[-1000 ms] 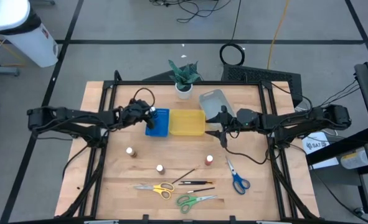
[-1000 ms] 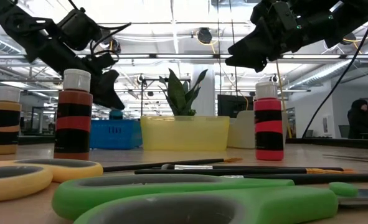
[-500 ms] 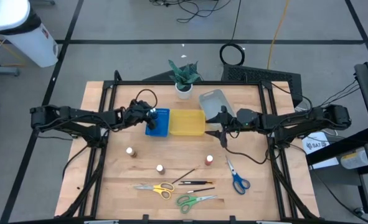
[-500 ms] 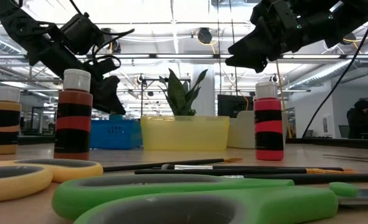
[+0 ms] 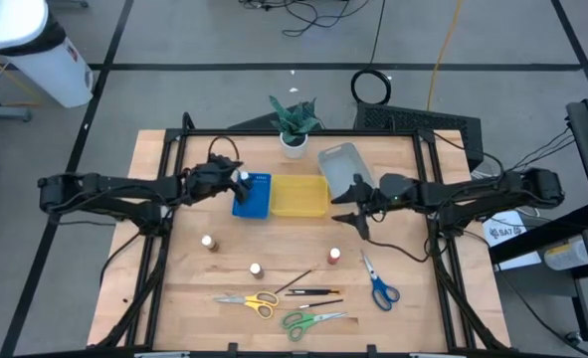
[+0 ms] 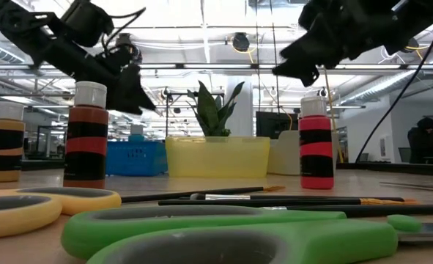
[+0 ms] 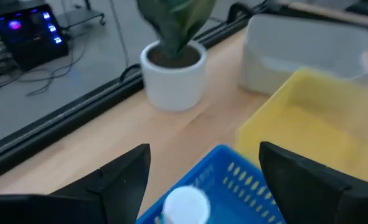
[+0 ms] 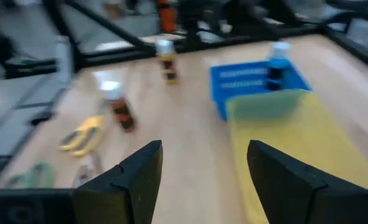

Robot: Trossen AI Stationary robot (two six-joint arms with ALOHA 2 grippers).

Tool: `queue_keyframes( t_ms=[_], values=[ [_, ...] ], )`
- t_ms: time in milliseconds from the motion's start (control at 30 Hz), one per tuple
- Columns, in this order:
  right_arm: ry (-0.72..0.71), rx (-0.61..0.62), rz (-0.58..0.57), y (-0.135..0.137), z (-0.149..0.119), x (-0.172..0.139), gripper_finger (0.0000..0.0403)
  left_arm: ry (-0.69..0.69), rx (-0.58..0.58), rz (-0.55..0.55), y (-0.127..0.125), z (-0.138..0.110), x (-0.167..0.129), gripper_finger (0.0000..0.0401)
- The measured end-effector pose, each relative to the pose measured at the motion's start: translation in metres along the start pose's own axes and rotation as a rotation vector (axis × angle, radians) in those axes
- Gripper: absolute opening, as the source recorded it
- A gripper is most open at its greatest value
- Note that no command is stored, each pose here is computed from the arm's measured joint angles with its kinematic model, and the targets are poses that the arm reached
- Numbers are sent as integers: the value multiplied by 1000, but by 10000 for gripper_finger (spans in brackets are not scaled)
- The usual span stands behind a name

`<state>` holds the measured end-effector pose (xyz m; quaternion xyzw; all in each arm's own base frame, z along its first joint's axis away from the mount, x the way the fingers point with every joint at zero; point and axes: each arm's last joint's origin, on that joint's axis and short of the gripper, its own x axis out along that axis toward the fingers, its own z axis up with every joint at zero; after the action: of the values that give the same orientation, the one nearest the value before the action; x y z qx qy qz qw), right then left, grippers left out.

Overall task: Pick & Place Paint Supplies
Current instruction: Put the red paint bottle into the blue bin

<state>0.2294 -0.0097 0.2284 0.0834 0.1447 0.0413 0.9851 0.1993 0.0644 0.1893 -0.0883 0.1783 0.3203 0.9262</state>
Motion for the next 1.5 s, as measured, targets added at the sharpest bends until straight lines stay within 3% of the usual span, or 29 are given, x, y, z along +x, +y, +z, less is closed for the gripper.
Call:
queue_keyframes(
  t_ms=[167, 300, 533, 600, 667, 800, 933, 1200, 1500],
  values=[
    [26, -1, 218, 12, 0, -2, 219, -78, -53, -129, -7, 11, -11, 304],
    [47, -65, 320, 28, -6, 3, 221, -146, -79, -224, -14, 19, -15, 301],
    [-130, -179, 441, 55, -4, 23, 215, -170, -96, -264, -17, 21, -17, 311],
    [-135, -147, 384, 58, -7, 29, 214, -170, -96, -264, -17, 21, -17, 312],
    [-125, -143, 239, 59, -11, 31, 219, -170, -96, -264, -17, 21, -17, 310],
    [-8, -247, 3, 65, -20, 24, 248, -165, -88, -262, -17, 20, -16, 303],
    [68, -303, -110, 74, -16, 7, 281, -154, -84, -260, -18, 19, -15, 302],
    [334, -187, -178, 82, -47, -19, 292, -135, -78, -255, -17, 17, -15, 316],
    [380, -97, -179, 80, -98, -2, 280, -147, -102, -260, -17, 19, -15, 309]
  ],
)
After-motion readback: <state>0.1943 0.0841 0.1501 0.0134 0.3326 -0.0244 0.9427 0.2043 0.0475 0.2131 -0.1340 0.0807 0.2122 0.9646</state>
